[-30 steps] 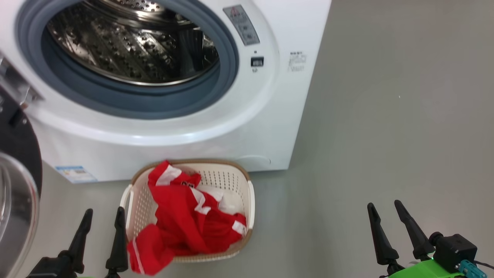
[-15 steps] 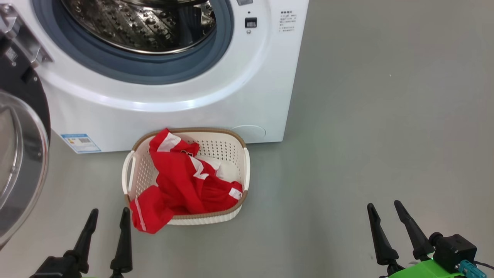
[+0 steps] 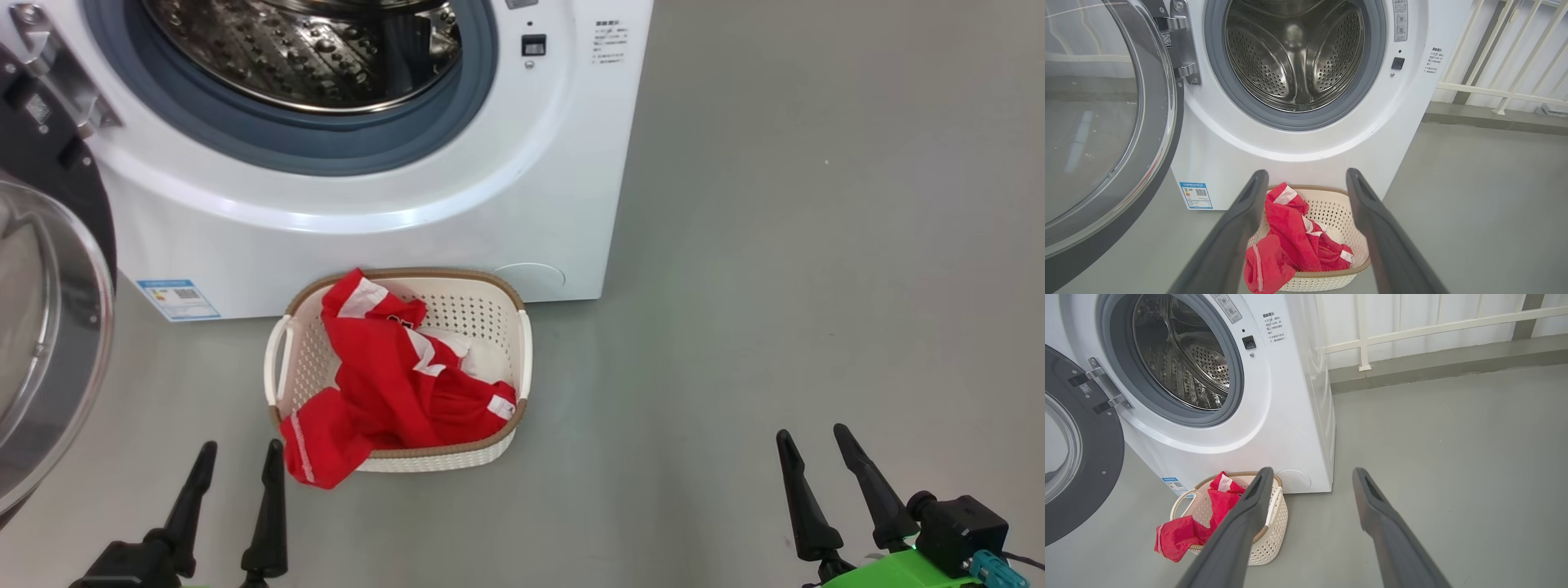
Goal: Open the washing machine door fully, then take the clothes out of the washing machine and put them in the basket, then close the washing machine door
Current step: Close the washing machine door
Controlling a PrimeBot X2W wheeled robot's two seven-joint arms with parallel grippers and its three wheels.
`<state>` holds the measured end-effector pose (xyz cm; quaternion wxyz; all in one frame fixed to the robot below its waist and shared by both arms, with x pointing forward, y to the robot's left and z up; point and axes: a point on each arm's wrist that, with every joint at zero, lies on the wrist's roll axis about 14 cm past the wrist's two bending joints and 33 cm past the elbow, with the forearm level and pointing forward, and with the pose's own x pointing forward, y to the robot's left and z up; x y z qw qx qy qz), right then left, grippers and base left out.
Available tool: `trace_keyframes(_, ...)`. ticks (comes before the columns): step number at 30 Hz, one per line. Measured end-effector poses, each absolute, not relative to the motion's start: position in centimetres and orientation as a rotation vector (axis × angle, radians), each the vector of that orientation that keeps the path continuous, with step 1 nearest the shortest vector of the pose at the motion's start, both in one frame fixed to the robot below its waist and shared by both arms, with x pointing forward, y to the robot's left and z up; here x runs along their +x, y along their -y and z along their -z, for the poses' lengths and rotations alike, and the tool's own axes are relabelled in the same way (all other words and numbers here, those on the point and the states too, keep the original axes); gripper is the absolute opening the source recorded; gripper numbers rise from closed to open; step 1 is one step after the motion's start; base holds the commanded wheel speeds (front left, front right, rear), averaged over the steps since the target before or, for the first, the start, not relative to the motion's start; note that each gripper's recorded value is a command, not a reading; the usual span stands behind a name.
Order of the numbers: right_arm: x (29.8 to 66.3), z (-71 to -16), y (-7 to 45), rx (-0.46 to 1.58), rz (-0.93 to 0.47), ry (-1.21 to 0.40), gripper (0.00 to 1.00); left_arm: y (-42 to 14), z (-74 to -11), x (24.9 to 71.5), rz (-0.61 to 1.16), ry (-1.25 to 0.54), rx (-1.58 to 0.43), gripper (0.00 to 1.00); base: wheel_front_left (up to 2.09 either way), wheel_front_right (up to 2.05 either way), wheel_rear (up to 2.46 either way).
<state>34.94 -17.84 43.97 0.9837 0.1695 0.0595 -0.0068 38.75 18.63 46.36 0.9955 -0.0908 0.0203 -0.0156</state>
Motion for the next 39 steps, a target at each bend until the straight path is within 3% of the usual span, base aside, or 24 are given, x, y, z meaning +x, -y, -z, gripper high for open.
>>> trace_keyframes(19, 37.2, -43.5, 11.4, 0.33, -0.192, -0.158, 1.0, -23.5, -46.8, 34.6, -0.141, -0.025, -0.195, 1.0, 0.0, 0.0, 0.0)
trace_keyframes(31, 38.3, -43.6, 3.3, 0.301, -0.443, -0.186, 1.0, -29.5, -45.6, 26.5, -0.398, -0.043, -0.227, 1.0, 0.0, 0.0, 0.0)
trace_keyframes(39, 37.1, -43.5, -3.8, 0.28, -0.664, -0.22, 1.0, -33.0, -46.5, 21.8, -0.588, 0.013, -0.273, 1.0, 0.0, 0.0, 0.0)
